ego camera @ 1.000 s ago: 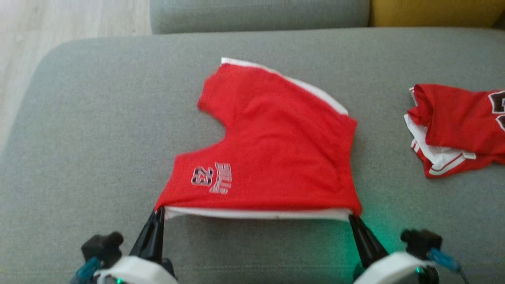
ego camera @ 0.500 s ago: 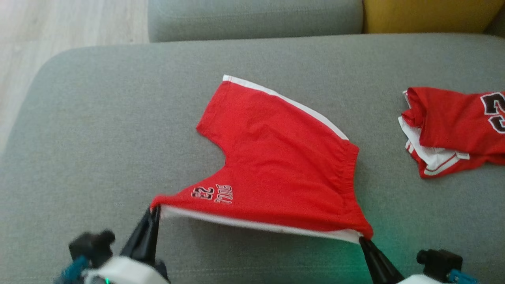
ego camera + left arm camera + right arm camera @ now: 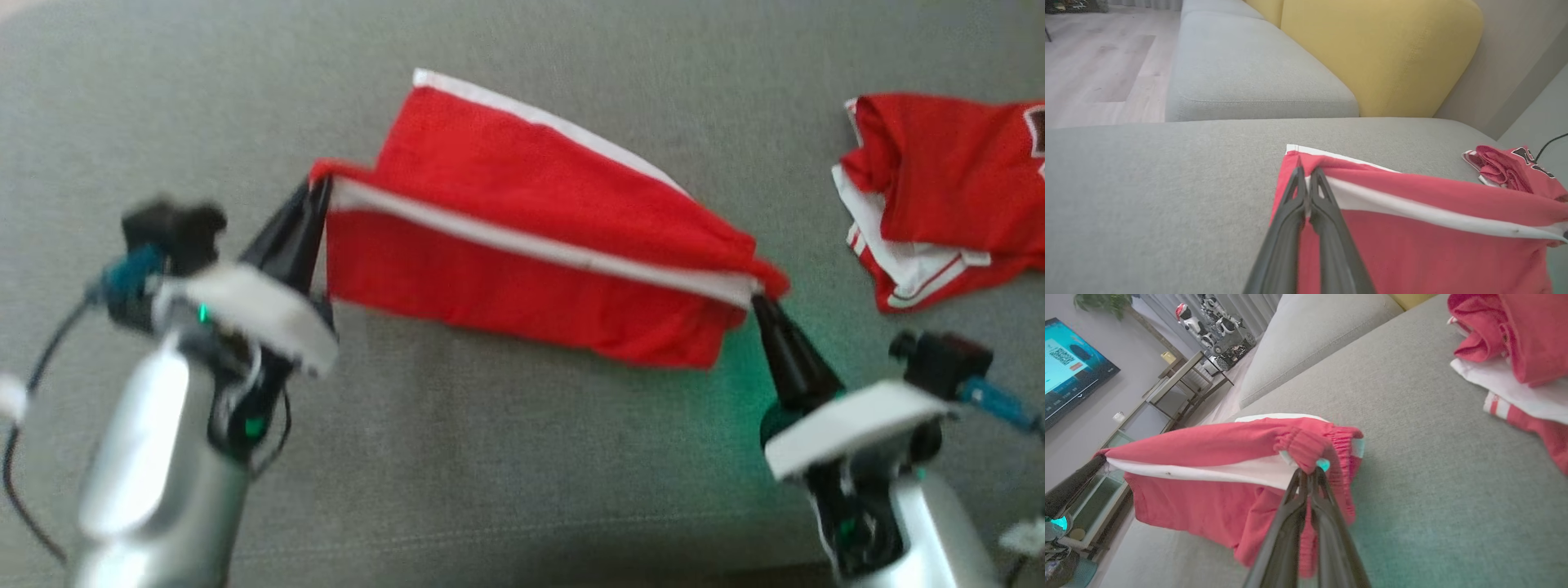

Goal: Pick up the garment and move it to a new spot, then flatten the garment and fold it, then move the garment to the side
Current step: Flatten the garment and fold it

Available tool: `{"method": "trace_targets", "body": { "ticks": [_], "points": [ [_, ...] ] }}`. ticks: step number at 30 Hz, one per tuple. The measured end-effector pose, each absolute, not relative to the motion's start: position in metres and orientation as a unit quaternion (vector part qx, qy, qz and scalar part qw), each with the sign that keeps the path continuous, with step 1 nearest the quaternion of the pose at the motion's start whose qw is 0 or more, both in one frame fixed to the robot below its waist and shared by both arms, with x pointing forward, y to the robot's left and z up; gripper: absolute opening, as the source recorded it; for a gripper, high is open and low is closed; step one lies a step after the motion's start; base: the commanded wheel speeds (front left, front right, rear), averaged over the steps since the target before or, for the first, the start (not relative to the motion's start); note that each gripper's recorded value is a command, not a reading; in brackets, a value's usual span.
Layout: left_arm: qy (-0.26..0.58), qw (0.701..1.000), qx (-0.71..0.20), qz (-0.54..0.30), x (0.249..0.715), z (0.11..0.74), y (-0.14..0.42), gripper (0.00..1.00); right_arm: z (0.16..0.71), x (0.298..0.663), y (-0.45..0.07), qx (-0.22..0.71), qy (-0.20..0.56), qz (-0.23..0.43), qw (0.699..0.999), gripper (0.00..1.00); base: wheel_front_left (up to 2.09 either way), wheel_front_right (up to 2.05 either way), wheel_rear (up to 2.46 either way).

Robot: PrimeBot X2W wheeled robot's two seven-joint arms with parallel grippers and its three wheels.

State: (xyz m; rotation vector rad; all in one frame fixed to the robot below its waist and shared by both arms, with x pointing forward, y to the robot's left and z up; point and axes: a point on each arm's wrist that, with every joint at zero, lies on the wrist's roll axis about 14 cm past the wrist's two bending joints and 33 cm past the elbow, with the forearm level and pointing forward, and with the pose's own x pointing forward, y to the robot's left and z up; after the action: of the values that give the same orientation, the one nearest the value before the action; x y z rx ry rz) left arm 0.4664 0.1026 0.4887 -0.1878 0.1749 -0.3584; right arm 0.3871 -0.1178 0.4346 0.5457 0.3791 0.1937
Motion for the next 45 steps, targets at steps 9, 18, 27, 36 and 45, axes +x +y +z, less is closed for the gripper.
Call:
{"method": "trace_targets", "body": {
  "ticks": [9, 18, 27, 36, 45],
  "points": [
    [0.146, 0.96, -0.08, -0.225, 0.541, 0.461, 0.063, 0.0, 0.418, 0.437, -0.134, 0.299, 0.182, 0.065, 0.934, 0.0, 0.0, 0.0, 0.0],
    [0.205, 0.942, -0.094, -0.247, 0.572, 0.421, 0.034, 1.0, 0.401, 0.451, -0.132, 0.305, 0.192, 0.061, 0.931, 1.0, 0.0, 0.0, 0.0],
    [0.138, 0.957, -0.12, -0.223, 0.58, 0.433, 0.048, 1.0, 0.413, 0.452, -0.131, 0.254, 0.159, 0.073, 0.951, 1.0, 0.0, 0.0, 0.0],
    [0.061, 0.982, -0.091, -0.156, 0.559, 0.455, 0.086, 1.0, 0.457, 0.445, -0.15, 0.159, 0.075, 0.067, 0.982, 1.0, 0.0, 0.0, 0.0],
    [-0.011, 0.992, -0.065, -0.105, 0.502, 0.491, 0.113, 1.0, 0.506, 0.431, -0.164, 0.09, 0.004, 0.057, 0.994, 1.0, 0.0, 0.0, 0.0]
  ]
}}
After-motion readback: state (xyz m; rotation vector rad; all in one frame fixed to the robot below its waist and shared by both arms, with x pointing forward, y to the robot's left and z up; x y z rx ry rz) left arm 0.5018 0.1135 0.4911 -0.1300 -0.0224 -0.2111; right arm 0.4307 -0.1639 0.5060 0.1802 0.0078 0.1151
